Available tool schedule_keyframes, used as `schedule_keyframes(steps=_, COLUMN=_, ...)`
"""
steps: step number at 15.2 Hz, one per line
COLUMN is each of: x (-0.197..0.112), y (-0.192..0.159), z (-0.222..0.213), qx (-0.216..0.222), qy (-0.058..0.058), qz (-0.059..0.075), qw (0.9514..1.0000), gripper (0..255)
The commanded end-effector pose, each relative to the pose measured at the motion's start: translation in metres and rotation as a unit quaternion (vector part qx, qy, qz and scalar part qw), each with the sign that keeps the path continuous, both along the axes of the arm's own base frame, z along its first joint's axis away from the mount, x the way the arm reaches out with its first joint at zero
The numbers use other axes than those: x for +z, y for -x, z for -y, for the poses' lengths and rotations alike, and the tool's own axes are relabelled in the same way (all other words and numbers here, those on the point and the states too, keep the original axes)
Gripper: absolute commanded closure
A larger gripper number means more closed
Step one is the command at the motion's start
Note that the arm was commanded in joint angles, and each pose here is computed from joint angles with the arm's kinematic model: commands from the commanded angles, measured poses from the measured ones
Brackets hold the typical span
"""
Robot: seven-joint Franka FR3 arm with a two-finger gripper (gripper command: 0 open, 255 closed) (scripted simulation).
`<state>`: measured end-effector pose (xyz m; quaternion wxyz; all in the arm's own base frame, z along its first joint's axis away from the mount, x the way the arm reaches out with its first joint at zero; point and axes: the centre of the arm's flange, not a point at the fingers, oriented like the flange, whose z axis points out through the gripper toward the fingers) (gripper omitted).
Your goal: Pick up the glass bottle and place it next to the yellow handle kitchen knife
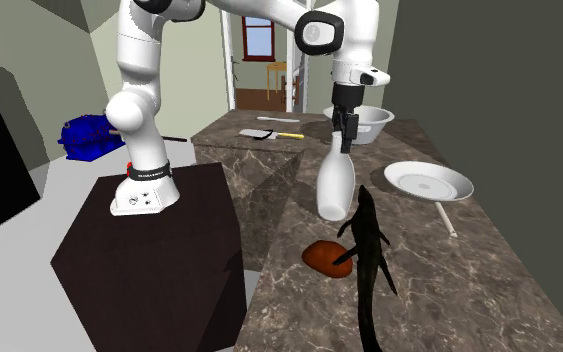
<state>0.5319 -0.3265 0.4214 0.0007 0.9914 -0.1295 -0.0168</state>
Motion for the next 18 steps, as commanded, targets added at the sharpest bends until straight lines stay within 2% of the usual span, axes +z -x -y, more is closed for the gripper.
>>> schedule_keyframes(steps=1, x=-0.001, y=0.0, z=0.0, qx=0.0, qy=0.0, qz=0.0, qw=1.0, gripper=0)
schedule_keyframes(steps=5, x=-0.001, y=0.0, z=0.0, qx=0.0, qy=0.0, qz=0.0, qw=1.0, gripper=0)
schedule_keyframes(steps=6, x=-0.001, y=0.0, z=0.0, qx=0.0, qy=0.0, qz=0.0, qw=1.0, gripper=255)
schedule_keyframes(steps=15, x=-0.001, y=0.0, z=0.0, qx=0.0, qy=0.0, qz=0.0, qw=1.0, gripper=255)
schedule_keyframes(steps=18, x=0.015, y=0.0, z=0.0, qx=0.0, qy=0.0, qz=0.0, qw=1.0, gripper=255)
